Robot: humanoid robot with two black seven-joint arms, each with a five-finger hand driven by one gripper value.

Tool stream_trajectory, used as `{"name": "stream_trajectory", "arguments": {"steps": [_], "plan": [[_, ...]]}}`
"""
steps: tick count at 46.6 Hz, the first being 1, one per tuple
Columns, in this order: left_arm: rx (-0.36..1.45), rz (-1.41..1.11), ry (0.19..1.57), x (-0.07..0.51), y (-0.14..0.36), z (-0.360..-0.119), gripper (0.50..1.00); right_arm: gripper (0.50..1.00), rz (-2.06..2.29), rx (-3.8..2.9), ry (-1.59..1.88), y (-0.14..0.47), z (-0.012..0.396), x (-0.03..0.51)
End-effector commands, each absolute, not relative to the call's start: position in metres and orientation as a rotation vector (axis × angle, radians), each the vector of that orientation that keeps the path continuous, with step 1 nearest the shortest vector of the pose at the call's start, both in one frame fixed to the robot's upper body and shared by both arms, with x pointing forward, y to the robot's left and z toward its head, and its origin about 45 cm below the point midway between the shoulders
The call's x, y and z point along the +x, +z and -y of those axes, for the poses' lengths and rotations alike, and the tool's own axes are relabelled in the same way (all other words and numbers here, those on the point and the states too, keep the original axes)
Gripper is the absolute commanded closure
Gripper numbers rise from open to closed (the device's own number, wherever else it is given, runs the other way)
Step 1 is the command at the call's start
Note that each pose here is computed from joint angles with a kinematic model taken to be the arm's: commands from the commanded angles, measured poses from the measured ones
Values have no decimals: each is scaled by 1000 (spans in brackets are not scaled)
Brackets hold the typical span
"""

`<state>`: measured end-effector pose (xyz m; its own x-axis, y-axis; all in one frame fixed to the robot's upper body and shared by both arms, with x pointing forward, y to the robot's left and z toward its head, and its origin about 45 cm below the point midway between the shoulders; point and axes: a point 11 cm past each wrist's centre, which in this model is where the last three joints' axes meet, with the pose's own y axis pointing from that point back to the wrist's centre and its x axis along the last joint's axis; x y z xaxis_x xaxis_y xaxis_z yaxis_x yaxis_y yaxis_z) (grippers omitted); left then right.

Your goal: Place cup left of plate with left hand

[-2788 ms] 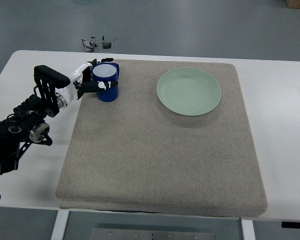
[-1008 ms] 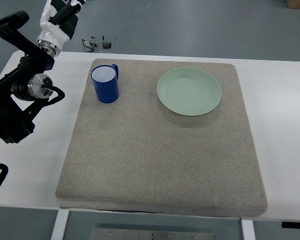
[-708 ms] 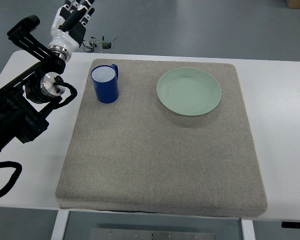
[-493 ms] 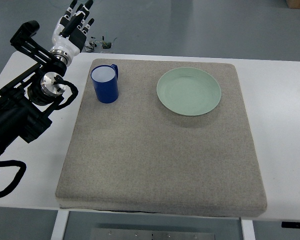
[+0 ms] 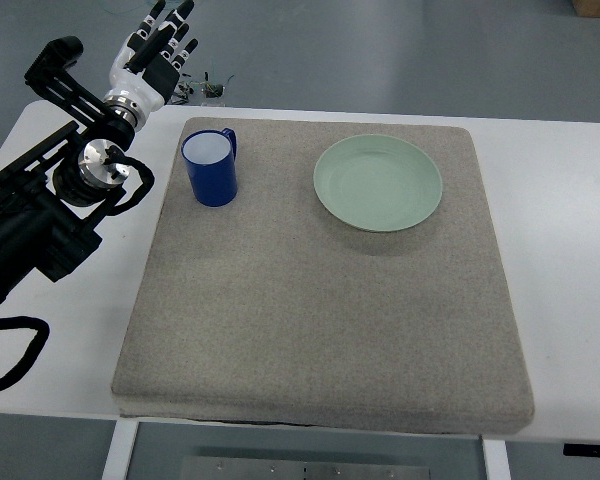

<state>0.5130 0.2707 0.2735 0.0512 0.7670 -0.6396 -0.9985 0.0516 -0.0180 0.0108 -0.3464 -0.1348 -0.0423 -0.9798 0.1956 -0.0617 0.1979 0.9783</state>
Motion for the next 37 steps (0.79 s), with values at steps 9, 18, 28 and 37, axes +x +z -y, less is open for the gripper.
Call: {"name": "stream_trajectory", "arguments": {"steps": [9, 18, 28, 37], "plan": [[-546, -530, 1429, 513, 277, -271, 506, 566, 1371, 1091, -1055, -135, 346, 11], [-552, -527, 1420, 515, 281, -267, 506, 566, 1371, 1091, -1055, -135, 346, 11], [-553, -520, 1440, 519, 283, -271, 506, 566, 1371, 1091, -1055, -135, 346, 11], [-548, -515, 1450, 519, 282, -274, 506, 566, 1374, 1091, -1056, -135, 346, 12]]}}
